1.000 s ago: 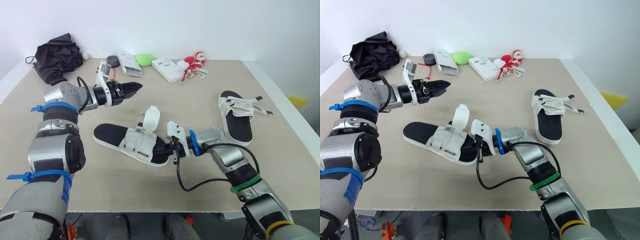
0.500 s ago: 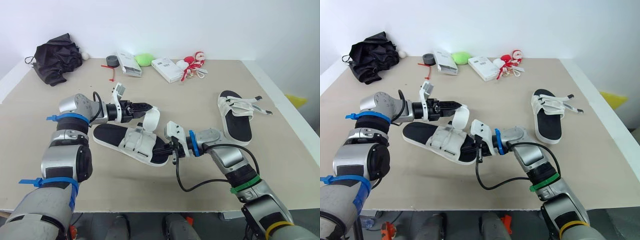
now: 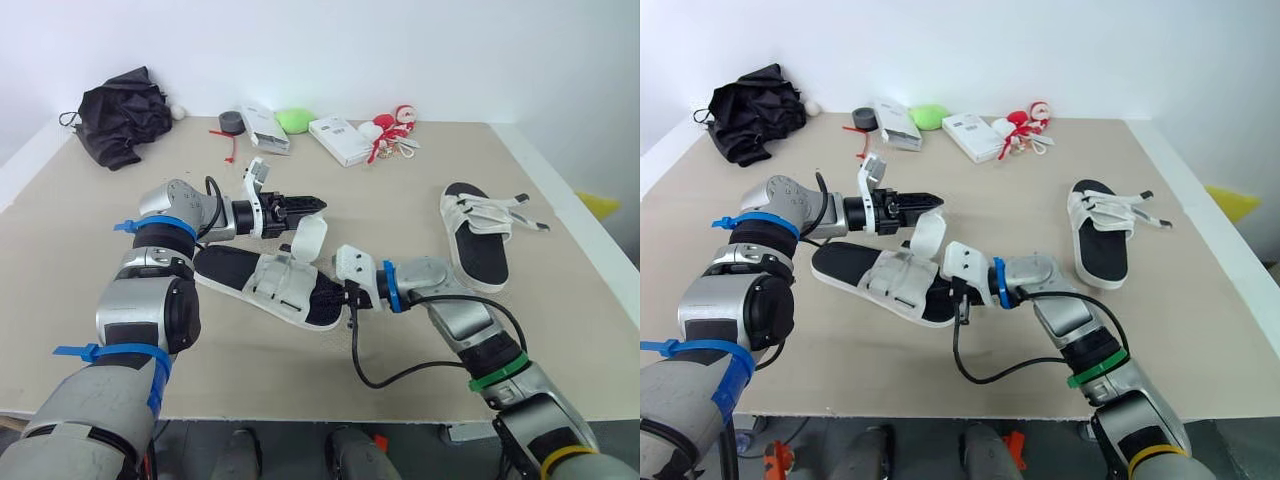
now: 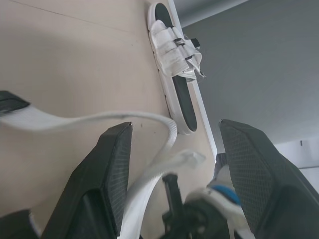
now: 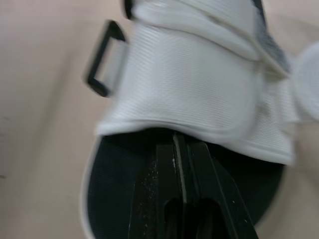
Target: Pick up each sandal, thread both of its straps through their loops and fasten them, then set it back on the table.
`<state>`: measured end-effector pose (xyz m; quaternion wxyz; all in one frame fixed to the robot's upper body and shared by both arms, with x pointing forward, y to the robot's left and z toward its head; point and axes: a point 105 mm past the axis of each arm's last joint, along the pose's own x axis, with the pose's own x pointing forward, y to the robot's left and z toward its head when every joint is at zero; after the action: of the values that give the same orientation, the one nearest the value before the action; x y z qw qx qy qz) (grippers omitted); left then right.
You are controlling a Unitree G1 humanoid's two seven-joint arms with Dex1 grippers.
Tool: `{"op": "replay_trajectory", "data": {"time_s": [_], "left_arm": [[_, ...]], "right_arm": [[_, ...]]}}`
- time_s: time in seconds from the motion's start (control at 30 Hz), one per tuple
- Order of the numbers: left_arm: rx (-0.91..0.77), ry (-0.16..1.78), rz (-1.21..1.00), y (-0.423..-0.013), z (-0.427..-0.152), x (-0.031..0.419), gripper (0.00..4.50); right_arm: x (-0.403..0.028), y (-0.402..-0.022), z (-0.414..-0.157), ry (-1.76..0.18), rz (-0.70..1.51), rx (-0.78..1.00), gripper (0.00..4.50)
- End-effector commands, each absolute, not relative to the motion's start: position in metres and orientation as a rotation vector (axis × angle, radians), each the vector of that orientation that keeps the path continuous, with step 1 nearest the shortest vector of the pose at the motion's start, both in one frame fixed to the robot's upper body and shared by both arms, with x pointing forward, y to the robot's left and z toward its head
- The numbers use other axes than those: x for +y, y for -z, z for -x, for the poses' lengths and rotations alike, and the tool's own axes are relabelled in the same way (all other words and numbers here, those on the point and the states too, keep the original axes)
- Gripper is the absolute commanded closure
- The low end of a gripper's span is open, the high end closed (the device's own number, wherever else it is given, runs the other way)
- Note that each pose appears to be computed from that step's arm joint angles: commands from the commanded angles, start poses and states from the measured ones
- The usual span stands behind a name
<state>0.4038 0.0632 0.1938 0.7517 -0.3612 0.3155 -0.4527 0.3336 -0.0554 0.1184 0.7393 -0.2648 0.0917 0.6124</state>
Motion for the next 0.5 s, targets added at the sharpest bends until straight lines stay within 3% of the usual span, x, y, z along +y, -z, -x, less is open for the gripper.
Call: {"op": "replay_trajectory", "data": {"time_s": [0.03,0.3,0.5], "left_arm": [[0.634,1.016,0.785,-0.211,-0.404,0.072,1.64],[0.611,0.883,0.708,-0.199,-0.405,0.127,1.64],[0.569,0.918,0.772,-0.208,-0.404,0.121,1.64]], "right_arm": [[-0.088,-0.096,-0.347,-1.253,0.641,0.344,4.5],[-0.08,-0.09,-0.35,-1.292,0.643,0.352,4.5],[-0.075,-0.089,-0.348,-1.317,0.62,0.35,4.5]]}}
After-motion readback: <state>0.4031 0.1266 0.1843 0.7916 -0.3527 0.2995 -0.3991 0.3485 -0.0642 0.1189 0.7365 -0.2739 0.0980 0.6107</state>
